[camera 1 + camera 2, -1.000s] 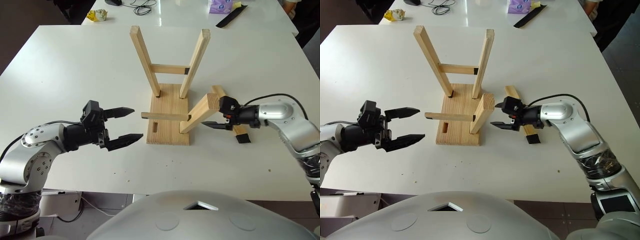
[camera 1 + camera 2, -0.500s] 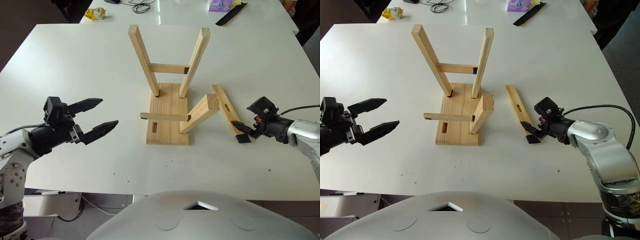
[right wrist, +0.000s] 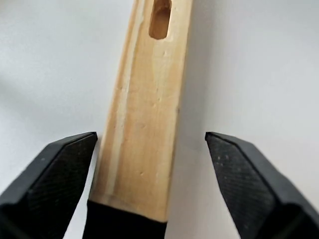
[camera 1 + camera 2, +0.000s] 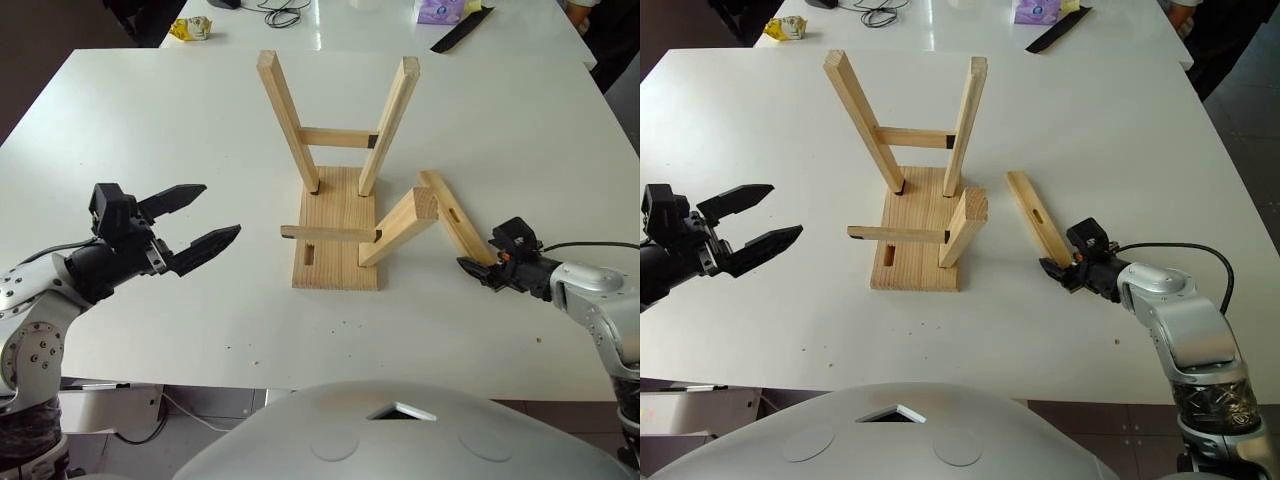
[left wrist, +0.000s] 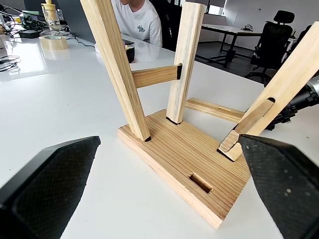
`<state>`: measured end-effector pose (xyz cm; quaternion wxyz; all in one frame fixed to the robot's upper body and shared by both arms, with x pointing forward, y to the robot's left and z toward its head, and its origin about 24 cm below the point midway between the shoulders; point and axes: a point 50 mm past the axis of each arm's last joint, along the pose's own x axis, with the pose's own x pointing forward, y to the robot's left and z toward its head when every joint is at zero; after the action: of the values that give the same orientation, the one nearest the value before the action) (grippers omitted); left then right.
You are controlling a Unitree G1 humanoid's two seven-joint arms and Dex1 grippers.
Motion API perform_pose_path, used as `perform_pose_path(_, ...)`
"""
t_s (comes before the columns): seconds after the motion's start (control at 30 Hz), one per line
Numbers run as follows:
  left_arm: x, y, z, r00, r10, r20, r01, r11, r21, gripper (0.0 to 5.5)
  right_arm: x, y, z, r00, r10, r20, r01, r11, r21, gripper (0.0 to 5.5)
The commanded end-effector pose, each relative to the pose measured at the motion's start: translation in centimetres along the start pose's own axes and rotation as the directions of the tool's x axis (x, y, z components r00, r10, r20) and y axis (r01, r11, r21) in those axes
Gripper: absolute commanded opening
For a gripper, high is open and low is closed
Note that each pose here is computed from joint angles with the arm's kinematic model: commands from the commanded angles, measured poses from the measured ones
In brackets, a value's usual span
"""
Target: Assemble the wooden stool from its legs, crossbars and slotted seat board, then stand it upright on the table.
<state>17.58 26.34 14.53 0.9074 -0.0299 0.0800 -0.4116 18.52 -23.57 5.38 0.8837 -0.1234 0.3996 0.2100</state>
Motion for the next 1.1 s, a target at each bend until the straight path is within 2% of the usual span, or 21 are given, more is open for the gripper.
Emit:
perform_pose_path(0.03,0.2,0.3,0.4,1.0,-0.001,-0.014,0.002,1.0,0.01,5.13,0.7,0.9,-2.7,0.994,0.016,-0.108,-0.013,1.0,0.027,3.29)
perform_pose_path(0.3,0.2,1.0,1.0,0.999,0.031,0.013,-0.032,0.999,0.022,5.13,1.2,1.2,-2.3,0.997,0.007,-0.076,-0.008,1.0,-0.008,2.06)
perform_pose_path(0.5,-0.4,3.2,2.1,0.986,0.147,0.076,-0.151,0.988,0.041,5.13,1.6,1.2,-1.9,0.999,-0.005,-0.05,0.005,1.0,-0.008,2.05)
perform_pose_path(0.63,-0.8,4.7,4.2,0.96,0.225,0.169,-0.24,0.968,0.072,5.13,1.7,0.2,-1.1,0.999,-0.045,-0.007,0.045,0.999,0.004,2.05)
perform_pose_path(0.77,0.1,6.6,8.0,0.895,0.317,0.315,-0.357,0.931,0.075,5.13,1.0,-2.5,2.6,0.981,-0.11,0.163,0.109,0.994,0.015,2.05)
perform_pose_path(0.9,2.6,6.8,11.2,0.87,0.29,0.399,-0.34,0.938,0.061,5.13,-1.0,-5.5,7.0,0.915,-0.164,0.369,0.161,0.986,0.038,2.05)
perform_pose_path(1.0,5.1,5.7,12.8,0.882,0.208,0.423,-0.265,0.961,0.08,5.13,-3.1,-6.4,11.1,0.822,-0.122,0.556,0.115,0.992,0.048,2.05)
perform_pose_path(1.1,7.9,4.5,14.1,0.89,0.094,0.447,-0.153,0.983,0.099,5.13,-5.2,-5.6,15.2,0.693,0.01,0.721,-0.013,1.0,0.0,2.05)
